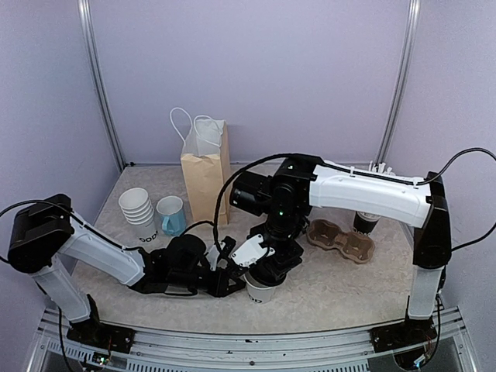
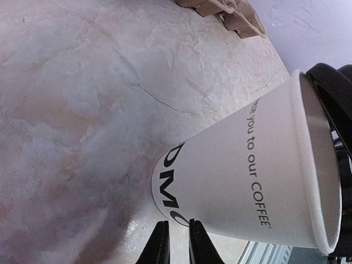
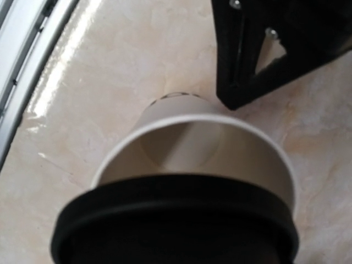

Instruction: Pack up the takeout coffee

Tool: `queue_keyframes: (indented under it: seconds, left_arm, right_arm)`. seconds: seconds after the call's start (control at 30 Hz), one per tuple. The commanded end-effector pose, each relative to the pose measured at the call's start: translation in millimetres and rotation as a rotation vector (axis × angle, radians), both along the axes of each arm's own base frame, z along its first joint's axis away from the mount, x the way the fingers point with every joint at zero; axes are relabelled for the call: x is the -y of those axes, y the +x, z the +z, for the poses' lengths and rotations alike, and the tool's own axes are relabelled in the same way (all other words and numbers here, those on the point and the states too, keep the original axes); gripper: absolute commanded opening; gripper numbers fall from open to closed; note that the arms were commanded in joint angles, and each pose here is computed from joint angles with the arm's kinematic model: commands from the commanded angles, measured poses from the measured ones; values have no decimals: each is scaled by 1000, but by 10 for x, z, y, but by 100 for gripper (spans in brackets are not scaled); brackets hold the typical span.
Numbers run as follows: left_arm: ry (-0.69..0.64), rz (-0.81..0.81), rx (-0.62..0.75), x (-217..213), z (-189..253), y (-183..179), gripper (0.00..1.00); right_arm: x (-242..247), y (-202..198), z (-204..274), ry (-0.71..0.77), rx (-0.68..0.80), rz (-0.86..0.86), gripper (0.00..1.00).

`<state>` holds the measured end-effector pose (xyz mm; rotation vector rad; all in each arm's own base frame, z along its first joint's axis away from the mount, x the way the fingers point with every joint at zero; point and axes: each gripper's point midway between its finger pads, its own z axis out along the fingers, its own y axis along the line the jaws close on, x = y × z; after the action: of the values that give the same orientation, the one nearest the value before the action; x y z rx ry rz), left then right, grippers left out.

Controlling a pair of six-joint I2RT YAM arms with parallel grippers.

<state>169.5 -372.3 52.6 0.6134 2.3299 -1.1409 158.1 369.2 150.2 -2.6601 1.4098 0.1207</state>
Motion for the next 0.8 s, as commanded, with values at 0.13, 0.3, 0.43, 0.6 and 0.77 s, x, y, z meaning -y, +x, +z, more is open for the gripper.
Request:
queue_keyframes:
  seconds: [0.13,0.3,0.43,0.6,0.77]
  left_arm:
    - [-44,-13,7,96,34,34,14]
    - [-46,-18,6,132,21,48,14]
    - [-43,-8,0,105,-1,63,14]
    - [-46,5,-5,59,-11,80,14]
    - [-36,17,-11,10,-35,94,15]
  right_arm:
    - [-109,-41,-122,-23,1,11,69]
    - [-180,-33,-171,-23,19,8,71]
    - [-178,-71,-223,-40,6,13,77]
    - [-214,-54,-198,-27,17,7,83]
    - [-205,-42,-97,-10,33,8,88]
